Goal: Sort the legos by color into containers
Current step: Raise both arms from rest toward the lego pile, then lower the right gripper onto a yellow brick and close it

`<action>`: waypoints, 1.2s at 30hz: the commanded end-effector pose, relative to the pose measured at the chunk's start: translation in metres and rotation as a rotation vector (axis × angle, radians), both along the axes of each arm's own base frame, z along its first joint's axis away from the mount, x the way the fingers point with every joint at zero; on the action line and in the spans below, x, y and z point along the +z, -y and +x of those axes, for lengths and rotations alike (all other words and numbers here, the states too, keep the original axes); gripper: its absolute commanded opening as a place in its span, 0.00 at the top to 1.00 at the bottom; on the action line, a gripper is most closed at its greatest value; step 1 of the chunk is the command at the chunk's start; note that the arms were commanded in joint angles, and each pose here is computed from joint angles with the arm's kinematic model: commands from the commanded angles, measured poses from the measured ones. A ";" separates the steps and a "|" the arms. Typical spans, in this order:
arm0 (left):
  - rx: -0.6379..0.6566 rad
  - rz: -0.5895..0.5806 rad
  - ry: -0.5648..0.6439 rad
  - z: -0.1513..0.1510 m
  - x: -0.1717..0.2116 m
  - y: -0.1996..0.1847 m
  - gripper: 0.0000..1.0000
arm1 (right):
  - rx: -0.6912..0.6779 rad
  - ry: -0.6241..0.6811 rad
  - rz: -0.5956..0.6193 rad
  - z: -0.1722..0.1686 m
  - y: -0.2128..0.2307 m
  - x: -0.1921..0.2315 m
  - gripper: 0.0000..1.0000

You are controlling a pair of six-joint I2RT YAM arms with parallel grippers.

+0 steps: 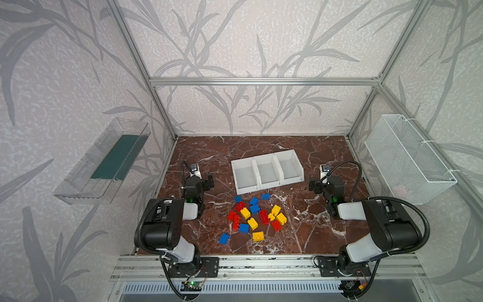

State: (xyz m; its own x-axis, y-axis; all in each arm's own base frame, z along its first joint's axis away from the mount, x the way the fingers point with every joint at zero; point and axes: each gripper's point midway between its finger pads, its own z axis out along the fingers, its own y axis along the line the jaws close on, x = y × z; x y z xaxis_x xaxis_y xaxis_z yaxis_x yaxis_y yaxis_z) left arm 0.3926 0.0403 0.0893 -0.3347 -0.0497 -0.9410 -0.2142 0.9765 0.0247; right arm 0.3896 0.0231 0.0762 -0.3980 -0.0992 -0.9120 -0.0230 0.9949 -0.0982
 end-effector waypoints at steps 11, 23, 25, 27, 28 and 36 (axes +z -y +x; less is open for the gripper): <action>0.060 0.009 0.023 -0.019 0.051 -0.005 0.01 | 0.059 -0.071 -0.018 -0.007 -0.022 0.056 0.01; -0.228 -0.193 -0.148 -0.080 0.077 0.091 0.01 | 0.203 -0.528 0.058 -0.096 -0.146 0.057 0.03; -0.249 -0.228 -0.178 -0.088 0.068 0.102 0.01 | 0.199 -0.600 0.092 -0.108 -0.163 0.044 0.06; -0.273 -0.237 -0.194 -0.093 0.061 0.110 0.01 | 0.202 -0.637 0.090 -0.117 -0.178 0.032 0.08; -0.273 -0.232 -0.201 -0.095 0.057 0.110 0.01 | 0.199 -0.654 0.079 -0.121 -0.184 0.026 0.08; -0.306 -0.266 -0.214 -0.099 0.050 0.122 0.01 | 0.192 -0.766 0.082 -0.139 -0.223 -0.005 0.14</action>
